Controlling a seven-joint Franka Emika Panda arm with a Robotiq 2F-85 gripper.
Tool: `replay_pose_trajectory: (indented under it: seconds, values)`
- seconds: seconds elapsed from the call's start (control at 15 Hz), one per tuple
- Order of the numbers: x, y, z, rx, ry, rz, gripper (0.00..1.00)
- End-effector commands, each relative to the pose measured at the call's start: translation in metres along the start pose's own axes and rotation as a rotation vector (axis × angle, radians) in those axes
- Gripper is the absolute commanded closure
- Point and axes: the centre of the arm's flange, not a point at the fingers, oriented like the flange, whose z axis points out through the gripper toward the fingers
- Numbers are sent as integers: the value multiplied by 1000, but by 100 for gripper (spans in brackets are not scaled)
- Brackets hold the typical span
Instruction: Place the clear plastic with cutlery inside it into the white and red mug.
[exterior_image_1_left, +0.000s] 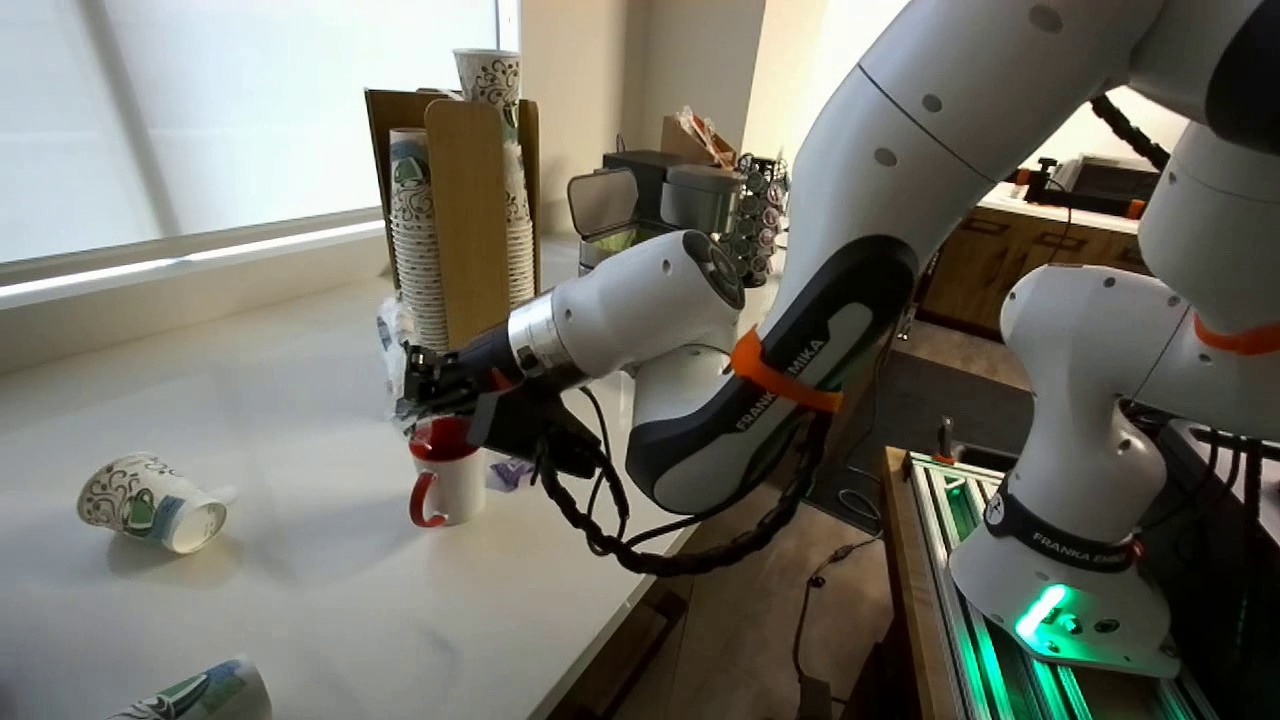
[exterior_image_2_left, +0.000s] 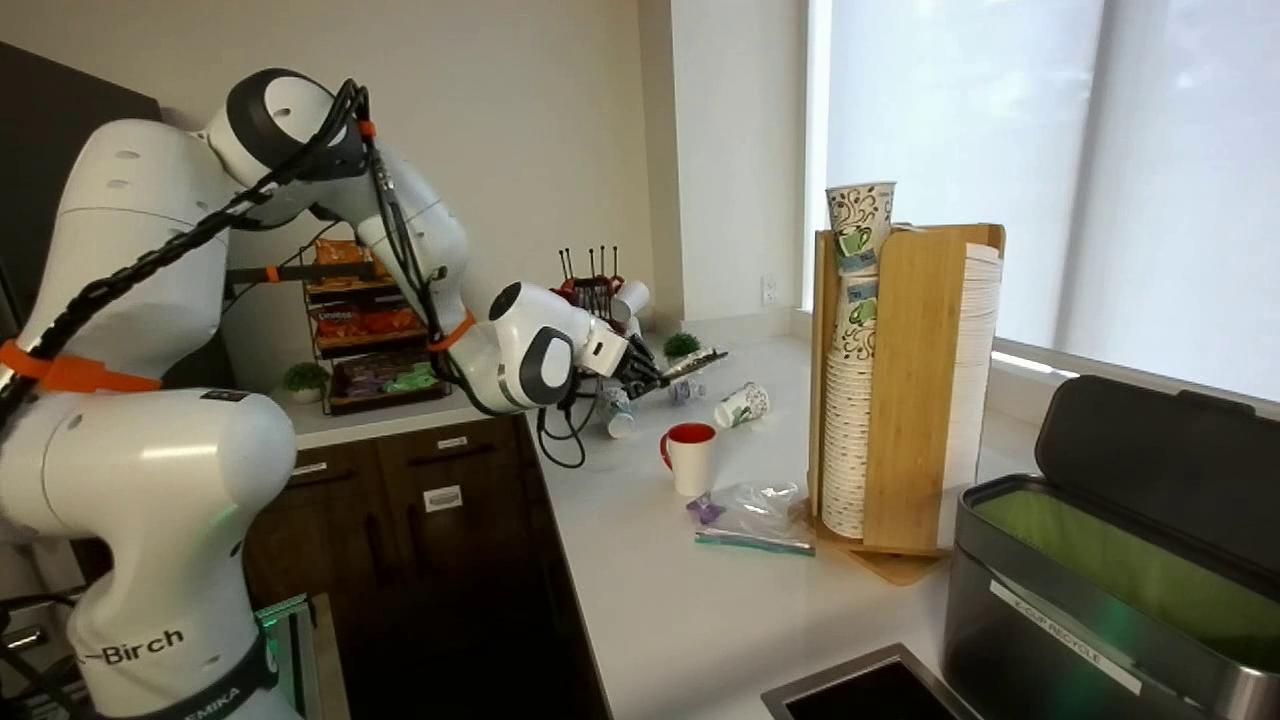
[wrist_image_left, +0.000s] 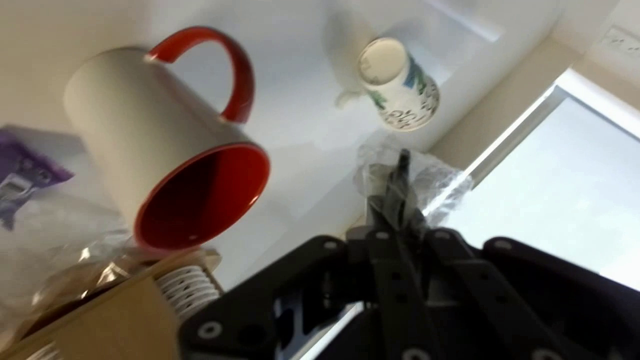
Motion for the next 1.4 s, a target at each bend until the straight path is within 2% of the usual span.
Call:
replay_pose_trajectory:
  seconds: [0.0, 0.2, 0.4, 0.73, 1.07, 1.33]
  values:
    - [-18, 17, -16, -146, 117, -65, 98]
    - [-21, 28, -8, -248, 197, -114, 98]
    - [-26, 37, 2, -355, 242, -165, 98]
    - [-30, 35, 31, -506, 319, -320, 98]
    - [-45, 9, 49, -528, 364, -472, 98]
    - [-51, 5, 69, -537, 388, -535, 98]
